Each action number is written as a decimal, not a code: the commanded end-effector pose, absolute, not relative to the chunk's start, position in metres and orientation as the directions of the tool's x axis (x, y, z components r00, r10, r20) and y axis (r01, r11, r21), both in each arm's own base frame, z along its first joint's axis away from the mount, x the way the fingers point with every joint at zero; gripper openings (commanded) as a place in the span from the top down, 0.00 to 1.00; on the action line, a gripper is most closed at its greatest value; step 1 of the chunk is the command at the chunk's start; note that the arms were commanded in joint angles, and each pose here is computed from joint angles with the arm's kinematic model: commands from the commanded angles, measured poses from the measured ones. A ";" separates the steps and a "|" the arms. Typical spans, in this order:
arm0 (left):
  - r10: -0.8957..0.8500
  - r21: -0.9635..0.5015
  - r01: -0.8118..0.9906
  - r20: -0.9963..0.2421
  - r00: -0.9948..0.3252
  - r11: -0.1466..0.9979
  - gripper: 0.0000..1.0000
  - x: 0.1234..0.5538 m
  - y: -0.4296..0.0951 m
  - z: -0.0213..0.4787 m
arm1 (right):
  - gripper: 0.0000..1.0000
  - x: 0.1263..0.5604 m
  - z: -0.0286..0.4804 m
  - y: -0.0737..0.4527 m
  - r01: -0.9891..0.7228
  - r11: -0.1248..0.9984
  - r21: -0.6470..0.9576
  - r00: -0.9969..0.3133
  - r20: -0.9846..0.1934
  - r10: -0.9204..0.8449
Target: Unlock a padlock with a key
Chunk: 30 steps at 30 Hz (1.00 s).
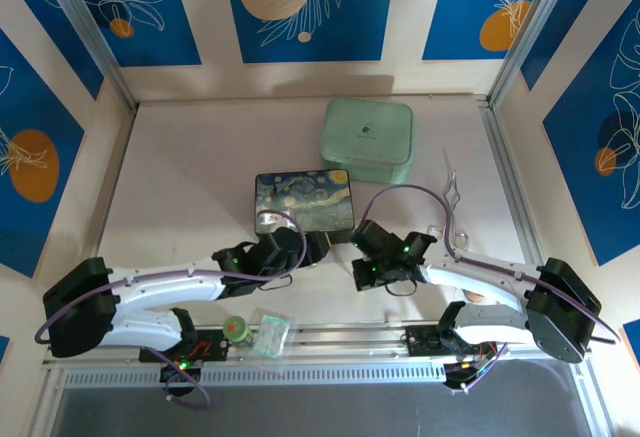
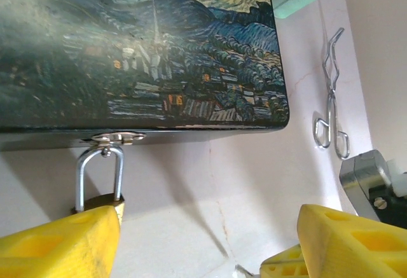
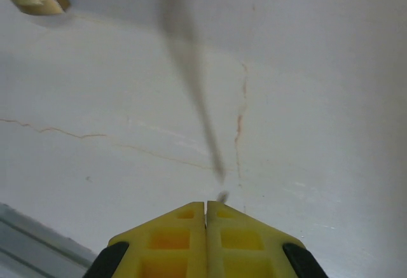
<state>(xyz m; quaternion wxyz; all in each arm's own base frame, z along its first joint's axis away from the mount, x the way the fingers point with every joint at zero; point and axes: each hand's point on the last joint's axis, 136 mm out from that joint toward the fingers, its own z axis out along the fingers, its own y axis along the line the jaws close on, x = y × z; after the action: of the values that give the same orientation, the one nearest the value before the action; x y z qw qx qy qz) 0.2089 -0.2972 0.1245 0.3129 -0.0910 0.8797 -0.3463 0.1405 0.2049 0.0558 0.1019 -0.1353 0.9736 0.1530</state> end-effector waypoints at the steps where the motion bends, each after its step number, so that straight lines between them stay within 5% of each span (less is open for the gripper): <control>1: -0.452 -0.758 0.002 -0.391 -0.802 0.652 0.27 0.205 -0.308 0.124 | 1.00 0.144 0.081 0.221 -0.325 0.882 0.342 -0.934 -0.262 -0.242; 10: -0.718 -0.947 -0.268 0.061 -0.694 0.178 0.11 0.213 -0.312 0.133 | 1.00 0.179 0.139 0.260 -0.374 0.795 0.477 -0.889 -0.428 -0.162; 20: -0.700 -0.924 -0.373 0.321 -0.639 -0.083 0.08 0.217 -0.325 0.151 | 1.00 0.200 0.183 0.292 -0.446 0.689 0.571 -0.831 -0.551 -0.082; 25: -0.665 -0.912 -0.392 0.367 -0.650 -0.120 0.07 0.216 -0.335 0.153 | 1.00 0.202 0.191 0.302 -0.469 0.653 0.595 -0.818 -0.571 -0.068; 30: -0.692 -0.909 -0.386 0.380 -0.614 -0.157 0.22 0.220 -0.324 0.152 | 1.00 0.195 0.182 0.304 -0.469 0.655 0.592 -0.827 -0.554 -0.092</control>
<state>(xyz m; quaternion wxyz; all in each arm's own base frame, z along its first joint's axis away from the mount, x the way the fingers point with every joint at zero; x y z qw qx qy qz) 0.2225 -0.3247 0.1463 0.1269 -0.4211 0.6522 -0.6174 0.1992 0.2871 0.1645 0.2387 -0.1418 0.8974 0.3430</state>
